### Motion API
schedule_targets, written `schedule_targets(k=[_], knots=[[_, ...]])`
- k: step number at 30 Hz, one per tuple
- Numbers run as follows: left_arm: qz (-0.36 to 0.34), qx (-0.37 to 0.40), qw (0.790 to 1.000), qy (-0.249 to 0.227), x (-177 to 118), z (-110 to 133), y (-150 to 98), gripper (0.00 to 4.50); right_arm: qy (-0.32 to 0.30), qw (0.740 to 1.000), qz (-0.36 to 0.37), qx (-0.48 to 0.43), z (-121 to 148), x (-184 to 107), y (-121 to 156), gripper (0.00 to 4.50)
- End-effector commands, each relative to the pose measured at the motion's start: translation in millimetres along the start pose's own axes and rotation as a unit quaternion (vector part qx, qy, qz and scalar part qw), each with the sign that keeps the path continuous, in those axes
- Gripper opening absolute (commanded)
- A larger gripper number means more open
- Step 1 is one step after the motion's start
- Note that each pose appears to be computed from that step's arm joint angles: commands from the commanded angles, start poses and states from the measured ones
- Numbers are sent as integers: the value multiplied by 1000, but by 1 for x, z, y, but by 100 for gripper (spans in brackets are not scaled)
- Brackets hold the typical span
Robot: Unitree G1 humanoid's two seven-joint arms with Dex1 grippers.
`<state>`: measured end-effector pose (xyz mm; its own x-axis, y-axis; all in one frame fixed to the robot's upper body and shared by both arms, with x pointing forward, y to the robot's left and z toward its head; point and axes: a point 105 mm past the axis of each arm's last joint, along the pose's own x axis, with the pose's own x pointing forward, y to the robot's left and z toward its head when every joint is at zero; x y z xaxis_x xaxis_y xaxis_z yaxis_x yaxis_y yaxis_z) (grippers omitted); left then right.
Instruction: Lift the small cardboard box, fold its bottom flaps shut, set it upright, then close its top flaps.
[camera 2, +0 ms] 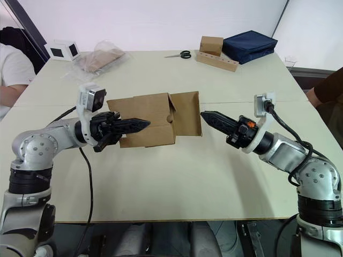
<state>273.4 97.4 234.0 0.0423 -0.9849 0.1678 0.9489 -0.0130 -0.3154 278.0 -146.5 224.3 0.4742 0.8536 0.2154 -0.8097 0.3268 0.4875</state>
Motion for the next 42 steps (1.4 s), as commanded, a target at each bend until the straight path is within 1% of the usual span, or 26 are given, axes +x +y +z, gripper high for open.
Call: schedule_targets(k=[1,11,31,37,42], knots=[[-21,19,1000,-8,3,8,-10,0,-2,1000,22,-18,4,6,12,159],[-25,18,999,-10,4,8,-12,0,-9,999,27,-15,4,9,13,159],[-26,18,999,-14,5,11,-12,0,-12,999,43,-18,1,17,26,159],[-18,20,1000,-16,4,11,-10,0,-20,998,53,-22,5,19,39,159],[-7,18,1000,-18,2,10,-5,0,-17,997,69,-26,5,19,56,159]])
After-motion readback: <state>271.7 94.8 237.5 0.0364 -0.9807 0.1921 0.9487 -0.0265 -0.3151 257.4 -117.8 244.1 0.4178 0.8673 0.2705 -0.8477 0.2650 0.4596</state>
